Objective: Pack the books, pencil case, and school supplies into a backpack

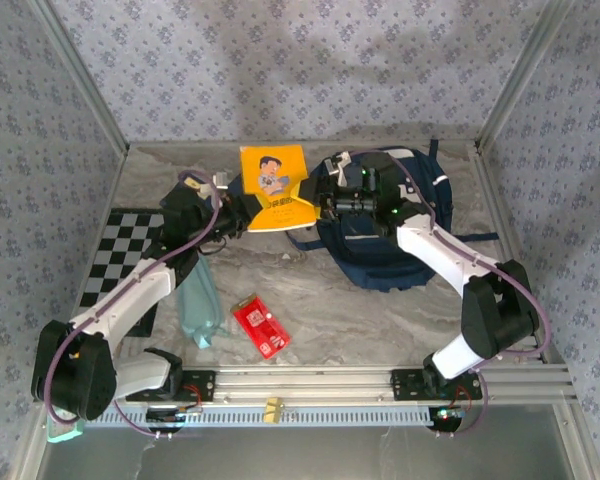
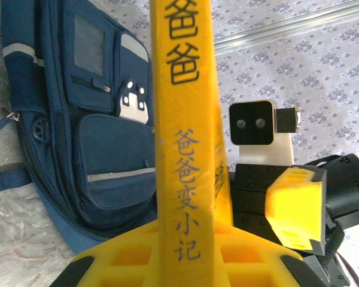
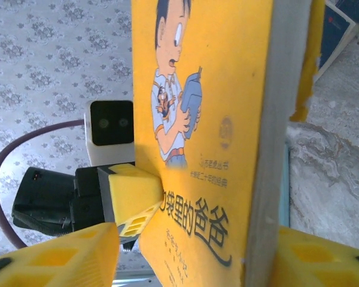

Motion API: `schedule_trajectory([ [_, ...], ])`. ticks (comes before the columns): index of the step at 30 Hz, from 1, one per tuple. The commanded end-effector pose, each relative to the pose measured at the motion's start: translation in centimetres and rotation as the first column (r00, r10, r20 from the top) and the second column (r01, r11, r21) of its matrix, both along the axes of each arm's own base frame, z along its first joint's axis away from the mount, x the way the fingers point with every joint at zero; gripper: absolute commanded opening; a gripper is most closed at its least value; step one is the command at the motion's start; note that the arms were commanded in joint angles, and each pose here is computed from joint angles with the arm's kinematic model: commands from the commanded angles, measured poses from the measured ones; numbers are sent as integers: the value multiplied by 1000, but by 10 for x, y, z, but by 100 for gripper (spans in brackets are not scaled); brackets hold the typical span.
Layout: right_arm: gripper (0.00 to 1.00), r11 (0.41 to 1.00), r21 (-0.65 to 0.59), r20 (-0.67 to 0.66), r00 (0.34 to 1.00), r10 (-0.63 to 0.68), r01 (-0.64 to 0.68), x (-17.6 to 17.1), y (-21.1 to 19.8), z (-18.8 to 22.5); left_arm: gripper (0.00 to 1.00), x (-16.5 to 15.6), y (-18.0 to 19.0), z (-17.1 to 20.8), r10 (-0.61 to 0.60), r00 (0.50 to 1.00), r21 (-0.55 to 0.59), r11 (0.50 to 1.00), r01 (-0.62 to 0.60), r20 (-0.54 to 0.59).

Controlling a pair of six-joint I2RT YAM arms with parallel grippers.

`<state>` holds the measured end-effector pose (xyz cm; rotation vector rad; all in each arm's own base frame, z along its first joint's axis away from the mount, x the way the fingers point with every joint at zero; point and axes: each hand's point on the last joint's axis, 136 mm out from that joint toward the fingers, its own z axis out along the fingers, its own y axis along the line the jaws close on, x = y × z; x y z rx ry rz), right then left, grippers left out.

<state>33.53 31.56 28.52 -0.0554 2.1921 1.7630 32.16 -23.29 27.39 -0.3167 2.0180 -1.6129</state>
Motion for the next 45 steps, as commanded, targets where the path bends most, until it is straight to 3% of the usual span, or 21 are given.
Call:
schedule_trajectory([
  [1, 42, 999, 16, 42, 998, 38, -38, -6, 2, 12, 0, 4, -5, 21, -20, 995, 6, 1000, 19, 93],
  [8, 0, 997, -80, 56, 998, 16, -12, -5, -9, -2, 1, 4, -3, 8, -32, 996, 100, 995, 24, 84],
  [10, 0, 992, -123, 55, 998, 0, 7, -7, -17, -6, 14, 4, -3, 9, -35, 995, 113, 993, 23, 98],
  [12, 0, 986, -163, 81, 996, -24, 37, -5, -27, 2, 38, 4, -1, 6, -46, 990, 180, 983, 22, 132],
  [17, 0, 936, -320, 105, 987, -118, 146, -10, -73, -12, 54, -1, 5, -20, -98, 978, 434, 901, 9, 184],
  [22, 0, 885, -393, 79, 968, -238, 250, -16, -127, -29, 62, -17, -16, -46, -284, 931, 681, 730, 55, 229],
  [26, 0, 826, -455, 57, 937, -345, 332, -24, -173, -41, 63, -33, -56, -66, -482, 839, 758, 637, 139, 251],
  [31, 0, 762, -494, 10, 879, -477, 419, -36, -222, -58, 62, -41, -106, -93, -680, 689, 864, 479, 157, 251],
  [39, 0, 652, -509, -33, 744, -668, 562, -50, -288, -70, 64, -18, -174, -121, -810, 534, 925, 360, 123, 244],
  [45, 0, 604, -495, -65, 667, -742, 625, -59, -317, -72, 73, 0, -204, -146, -875, 449, 965, 246, 92, 180],
])
